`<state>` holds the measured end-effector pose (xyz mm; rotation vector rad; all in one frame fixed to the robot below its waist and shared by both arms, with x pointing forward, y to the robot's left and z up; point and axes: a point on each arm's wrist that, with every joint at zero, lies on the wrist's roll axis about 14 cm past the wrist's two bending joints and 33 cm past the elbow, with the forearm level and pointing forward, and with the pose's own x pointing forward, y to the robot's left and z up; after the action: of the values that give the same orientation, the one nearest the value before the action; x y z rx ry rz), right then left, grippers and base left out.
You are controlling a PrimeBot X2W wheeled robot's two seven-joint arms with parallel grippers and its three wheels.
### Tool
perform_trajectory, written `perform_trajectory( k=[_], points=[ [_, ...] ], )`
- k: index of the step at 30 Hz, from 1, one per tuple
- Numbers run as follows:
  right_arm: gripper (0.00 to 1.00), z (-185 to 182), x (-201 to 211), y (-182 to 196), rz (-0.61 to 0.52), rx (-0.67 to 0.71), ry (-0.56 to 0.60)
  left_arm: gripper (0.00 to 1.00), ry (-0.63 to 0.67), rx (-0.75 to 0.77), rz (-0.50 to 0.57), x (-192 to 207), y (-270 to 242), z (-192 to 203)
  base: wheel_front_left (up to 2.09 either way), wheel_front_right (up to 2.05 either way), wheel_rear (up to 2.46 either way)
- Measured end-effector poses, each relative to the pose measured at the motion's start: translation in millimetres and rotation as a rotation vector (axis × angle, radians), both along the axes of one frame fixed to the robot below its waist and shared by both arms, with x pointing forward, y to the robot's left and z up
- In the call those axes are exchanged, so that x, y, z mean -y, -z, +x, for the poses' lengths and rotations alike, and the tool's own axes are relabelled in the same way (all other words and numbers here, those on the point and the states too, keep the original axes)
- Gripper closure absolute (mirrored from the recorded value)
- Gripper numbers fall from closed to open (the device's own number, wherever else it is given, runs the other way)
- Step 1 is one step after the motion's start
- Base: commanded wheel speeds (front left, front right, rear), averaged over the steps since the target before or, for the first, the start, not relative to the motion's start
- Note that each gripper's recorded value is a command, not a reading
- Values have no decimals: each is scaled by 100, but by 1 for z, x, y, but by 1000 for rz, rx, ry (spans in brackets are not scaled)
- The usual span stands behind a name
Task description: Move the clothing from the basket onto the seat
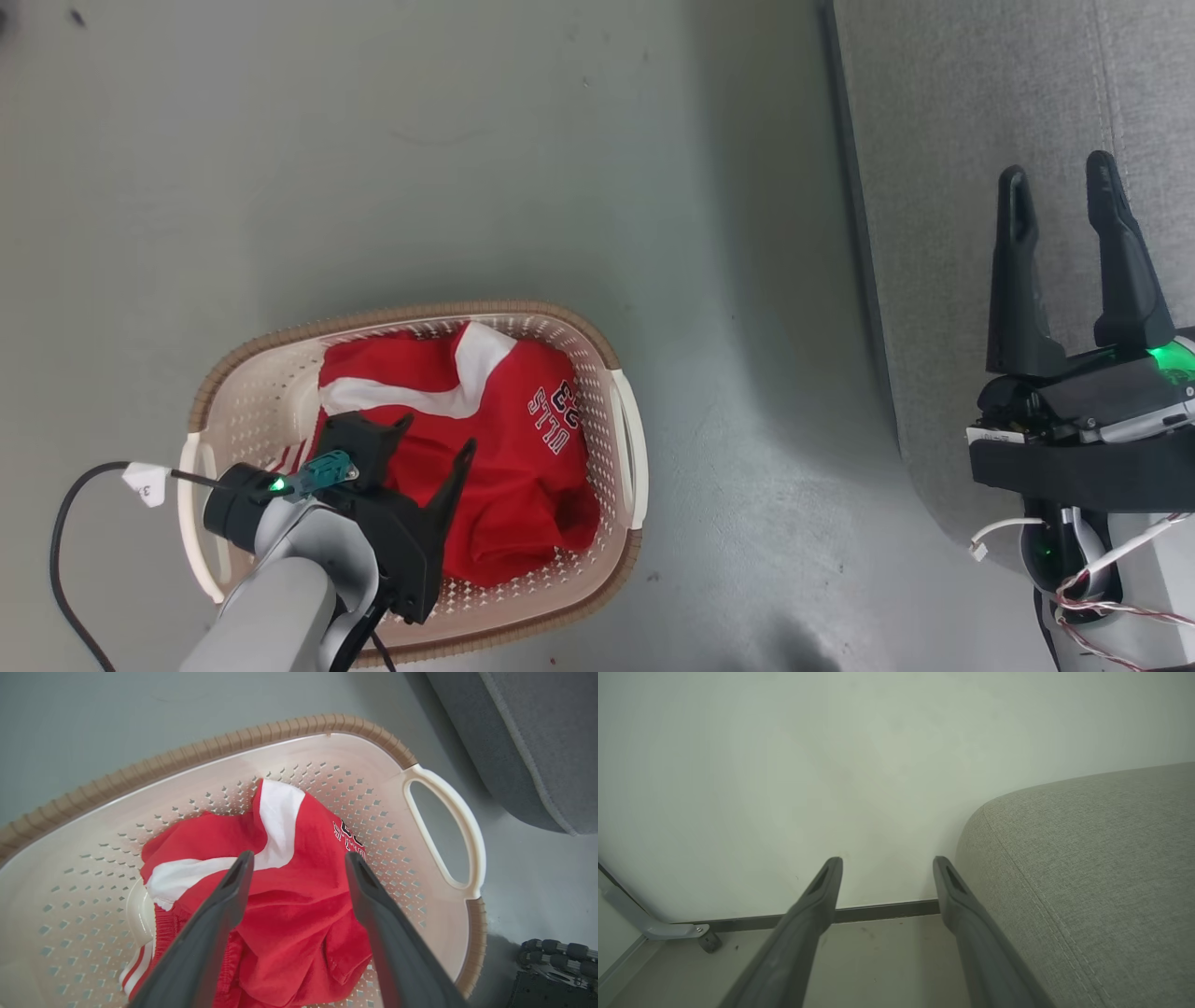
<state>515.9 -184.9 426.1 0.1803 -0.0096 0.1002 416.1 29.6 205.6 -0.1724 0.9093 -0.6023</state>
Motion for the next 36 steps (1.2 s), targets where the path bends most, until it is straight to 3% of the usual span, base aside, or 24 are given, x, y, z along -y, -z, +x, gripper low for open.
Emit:
perform_trajectory(
  k=[12, 36],
  points=[
    [0, 2, -3, 31, -3, -59, -6, 0, 166, -125, 96, 5, 50, -28, 0, 0, 0],
    [0, 5, 2, 77, -58, -135, -9, 0, 332, -308, 246, 3, 129, -42, 0, 0, 0]
  ],
)
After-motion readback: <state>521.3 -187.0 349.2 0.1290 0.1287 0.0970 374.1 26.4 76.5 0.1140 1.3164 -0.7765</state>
